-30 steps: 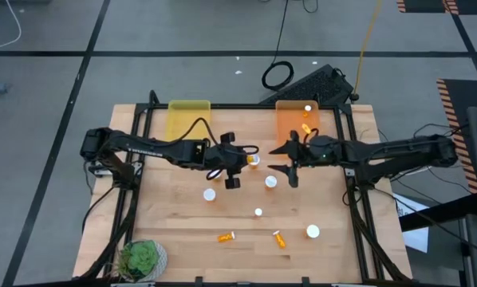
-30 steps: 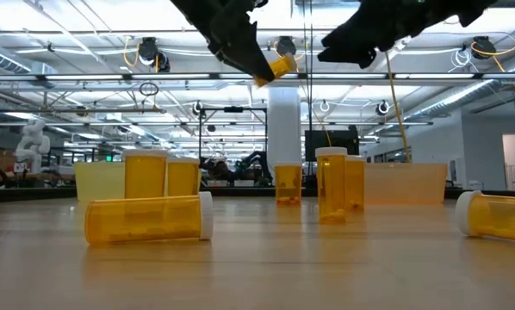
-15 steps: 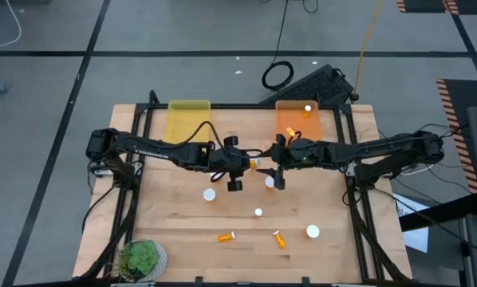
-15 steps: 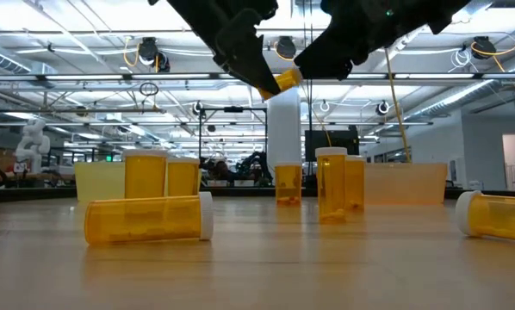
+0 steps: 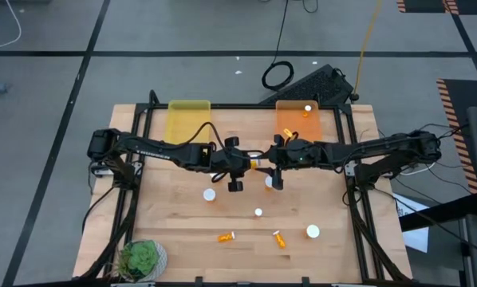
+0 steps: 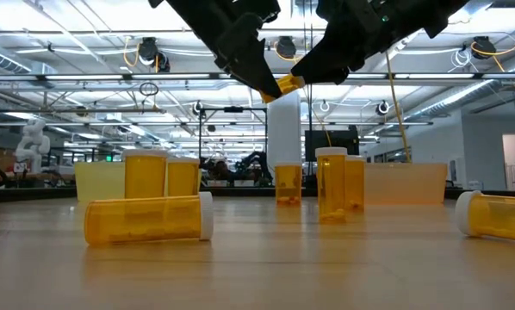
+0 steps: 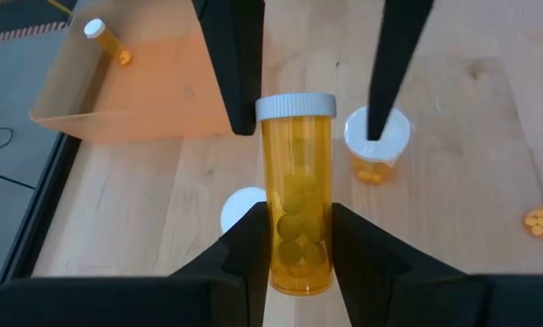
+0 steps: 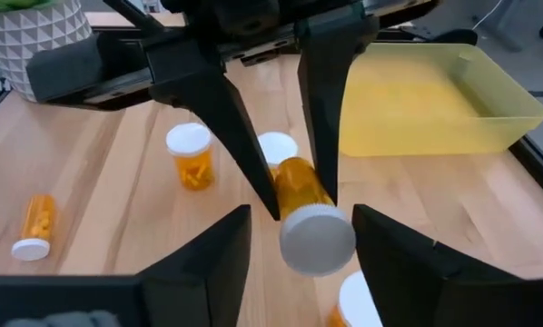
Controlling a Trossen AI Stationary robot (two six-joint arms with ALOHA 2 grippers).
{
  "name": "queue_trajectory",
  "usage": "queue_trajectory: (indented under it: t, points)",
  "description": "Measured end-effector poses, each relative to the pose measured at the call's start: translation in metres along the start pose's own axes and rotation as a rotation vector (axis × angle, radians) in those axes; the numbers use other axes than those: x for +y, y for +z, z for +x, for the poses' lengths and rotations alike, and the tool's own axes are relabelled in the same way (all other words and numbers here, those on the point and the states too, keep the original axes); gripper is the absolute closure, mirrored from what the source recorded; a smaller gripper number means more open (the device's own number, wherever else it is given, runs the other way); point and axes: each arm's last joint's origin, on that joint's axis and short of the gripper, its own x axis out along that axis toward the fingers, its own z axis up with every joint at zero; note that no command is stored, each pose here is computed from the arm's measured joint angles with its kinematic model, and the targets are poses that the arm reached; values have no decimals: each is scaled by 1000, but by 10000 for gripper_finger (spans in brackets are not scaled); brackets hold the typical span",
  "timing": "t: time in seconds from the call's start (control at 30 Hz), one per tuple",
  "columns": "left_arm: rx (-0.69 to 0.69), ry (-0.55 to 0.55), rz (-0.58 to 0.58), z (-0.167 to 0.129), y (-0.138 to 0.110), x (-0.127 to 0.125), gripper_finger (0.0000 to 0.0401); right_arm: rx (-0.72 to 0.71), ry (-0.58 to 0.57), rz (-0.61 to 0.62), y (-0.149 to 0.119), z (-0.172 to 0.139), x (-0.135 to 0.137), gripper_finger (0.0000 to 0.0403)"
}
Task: Pick and place medicine bottles into bin by pill shape (circle, oval)
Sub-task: Put the small orange pill bottle into the orange bin
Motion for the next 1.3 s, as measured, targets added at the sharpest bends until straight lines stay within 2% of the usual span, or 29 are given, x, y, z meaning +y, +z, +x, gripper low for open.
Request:
queue_trajectory:
  t: [0.33,0.6,0.7,1.03,1.17,1.3]
  points:
    - [-3,-2,10,0,0,0,295,0,0,0,0,0,0,284]
    - [-7,-1,7,0,1,0,290,0,1,0,0,0,0,283]
    - [-5,-1,-8,0,1,0,268,0,3,0,0,0,0,283]
    - [46,7,-11,0,-4,0,150,20,36,31,-2,0,-6,285]
    - [104,2,0,-1,-10,-1,127,36,25,38,-3,-2,-15,285]
    - [148,35,-11,0,-15,4,122,55,19,68,-4,-10,-29,285]
